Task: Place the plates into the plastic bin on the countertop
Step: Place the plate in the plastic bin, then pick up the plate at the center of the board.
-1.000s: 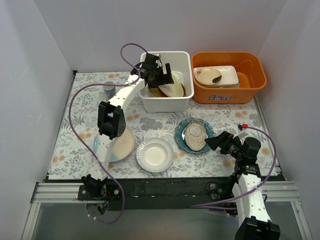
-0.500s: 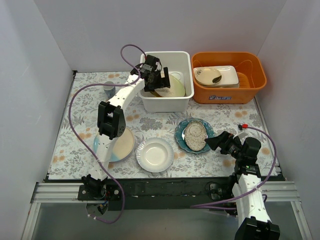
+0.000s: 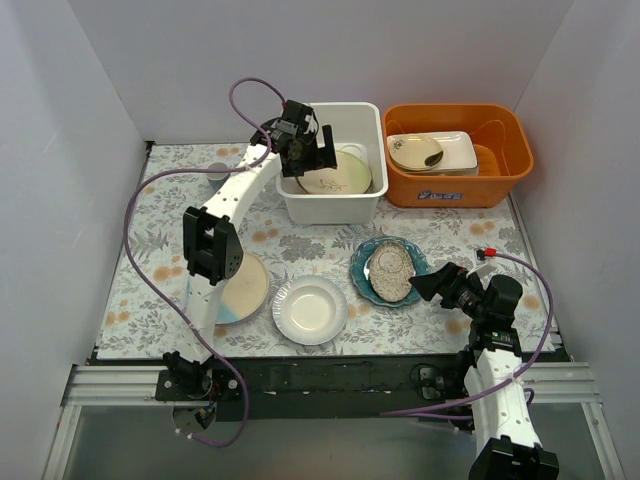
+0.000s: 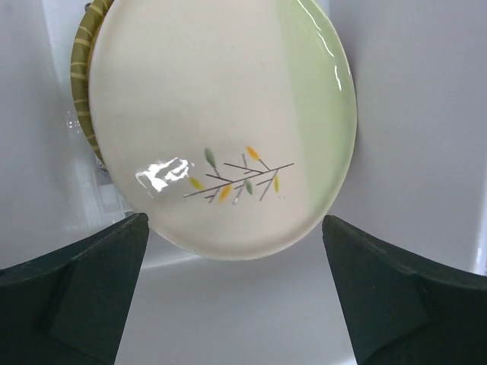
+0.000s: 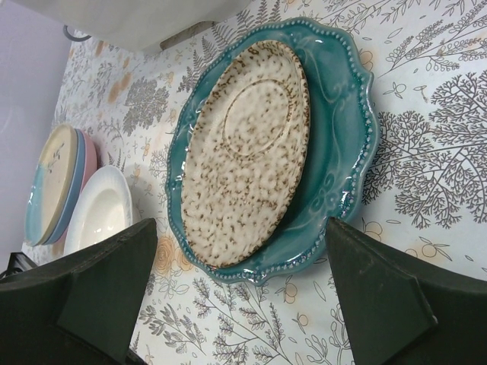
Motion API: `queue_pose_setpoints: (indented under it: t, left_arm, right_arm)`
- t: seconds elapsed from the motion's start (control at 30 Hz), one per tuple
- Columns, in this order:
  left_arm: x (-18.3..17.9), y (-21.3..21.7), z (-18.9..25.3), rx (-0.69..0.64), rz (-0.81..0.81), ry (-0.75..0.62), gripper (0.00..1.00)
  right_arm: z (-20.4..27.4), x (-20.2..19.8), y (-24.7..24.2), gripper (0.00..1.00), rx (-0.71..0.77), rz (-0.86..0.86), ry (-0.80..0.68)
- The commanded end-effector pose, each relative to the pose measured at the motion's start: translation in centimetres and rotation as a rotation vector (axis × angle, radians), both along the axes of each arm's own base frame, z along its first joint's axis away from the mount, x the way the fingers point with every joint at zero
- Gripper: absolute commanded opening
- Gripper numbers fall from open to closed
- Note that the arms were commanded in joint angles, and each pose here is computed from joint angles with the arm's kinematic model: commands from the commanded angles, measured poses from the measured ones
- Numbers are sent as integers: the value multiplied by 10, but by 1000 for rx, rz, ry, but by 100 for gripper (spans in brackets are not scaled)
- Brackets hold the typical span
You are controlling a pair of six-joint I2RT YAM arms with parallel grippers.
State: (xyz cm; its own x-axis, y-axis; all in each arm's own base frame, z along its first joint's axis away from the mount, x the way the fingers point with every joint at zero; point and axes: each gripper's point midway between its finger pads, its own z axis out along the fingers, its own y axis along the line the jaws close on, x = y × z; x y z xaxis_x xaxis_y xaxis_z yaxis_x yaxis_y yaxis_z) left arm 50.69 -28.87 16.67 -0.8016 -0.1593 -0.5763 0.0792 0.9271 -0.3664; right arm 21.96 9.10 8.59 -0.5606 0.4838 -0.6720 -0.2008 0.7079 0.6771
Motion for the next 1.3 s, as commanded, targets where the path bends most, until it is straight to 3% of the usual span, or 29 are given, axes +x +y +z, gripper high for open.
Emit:
queue_pose_setpoints:
  t: [0.0, 0.6, 0.9, 1.27]
  left_arm:
    - [-16, 6, 59, -28, -13, -87, 98]
    - [-43, 23, 104, -50, -9, -159, 98]
    - [-74, 16, 165, -202, -90, -288, 98]
    - [-117, -12, 167, -301, -237, -224, 98]
  right_arm:
    - [10, 2, 2, 98, 2, 14, -41]
    - [6, 0, 2, 98, 10, 11, -33]
    - [6, 0, 3, 98, 8, 18, -40]
    - [9, 1, 2, 98, 8, 10, -41]
